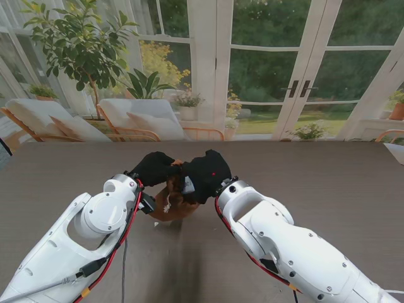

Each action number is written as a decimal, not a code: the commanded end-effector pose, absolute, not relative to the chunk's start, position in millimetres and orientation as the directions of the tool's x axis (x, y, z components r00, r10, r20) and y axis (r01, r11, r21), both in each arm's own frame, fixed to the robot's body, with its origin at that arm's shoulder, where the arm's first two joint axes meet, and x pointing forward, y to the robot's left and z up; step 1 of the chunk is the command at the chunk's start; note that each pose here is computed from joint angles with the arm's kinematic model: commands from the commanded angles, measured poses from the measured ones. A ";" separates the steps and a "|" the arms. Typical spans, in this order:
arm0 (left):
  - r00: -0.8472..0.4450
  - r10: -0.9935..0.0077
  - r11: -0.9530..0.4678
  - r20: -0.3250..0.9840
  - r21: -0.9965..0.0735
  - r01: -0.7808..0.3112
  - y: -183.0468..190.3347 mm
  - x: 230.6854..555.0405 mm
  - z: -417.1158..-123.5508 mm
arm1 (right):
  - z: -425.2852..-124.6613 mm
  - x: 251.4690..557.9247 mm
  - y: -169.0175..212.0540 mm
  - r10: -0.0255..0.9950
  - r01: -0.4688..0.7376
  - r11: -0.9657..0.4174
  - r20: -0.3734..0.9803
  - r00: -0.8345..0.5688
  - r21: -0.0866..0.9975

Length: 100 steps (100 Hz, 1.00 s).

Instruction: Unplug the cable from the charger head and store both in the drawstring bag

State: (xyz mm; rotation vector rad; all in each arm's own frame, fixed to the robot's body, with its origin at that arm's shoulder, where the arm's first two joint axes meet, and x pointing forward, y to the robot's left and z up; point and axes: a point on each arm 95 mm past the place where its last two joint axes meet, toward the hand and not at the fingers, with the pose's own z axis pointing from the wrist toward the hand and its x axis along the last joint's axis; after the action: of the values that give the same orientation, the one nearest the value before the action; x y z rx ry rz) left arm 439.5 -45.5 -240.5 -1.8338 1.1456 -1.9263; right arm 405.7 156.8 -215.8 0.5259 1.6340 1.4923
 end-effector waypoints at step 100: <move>-0.177 -0.619 -0.679 0.765 -0.635 -0.370 -57.9 439.4 -242.2 | -231.8 409.3 159.2 0.799 -0.255 0.195 -0.304 -0.519 0.947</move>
State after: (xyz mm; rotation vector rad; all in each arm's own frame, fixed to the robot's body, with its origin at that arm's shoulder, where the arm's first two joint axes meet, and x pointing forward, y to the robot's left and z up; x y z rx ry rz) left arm 440.4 -52.7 -242.7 -1.8659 1.1402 -1.9496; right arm 409.4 157.1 -230.5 0.5217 1.5684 1.4870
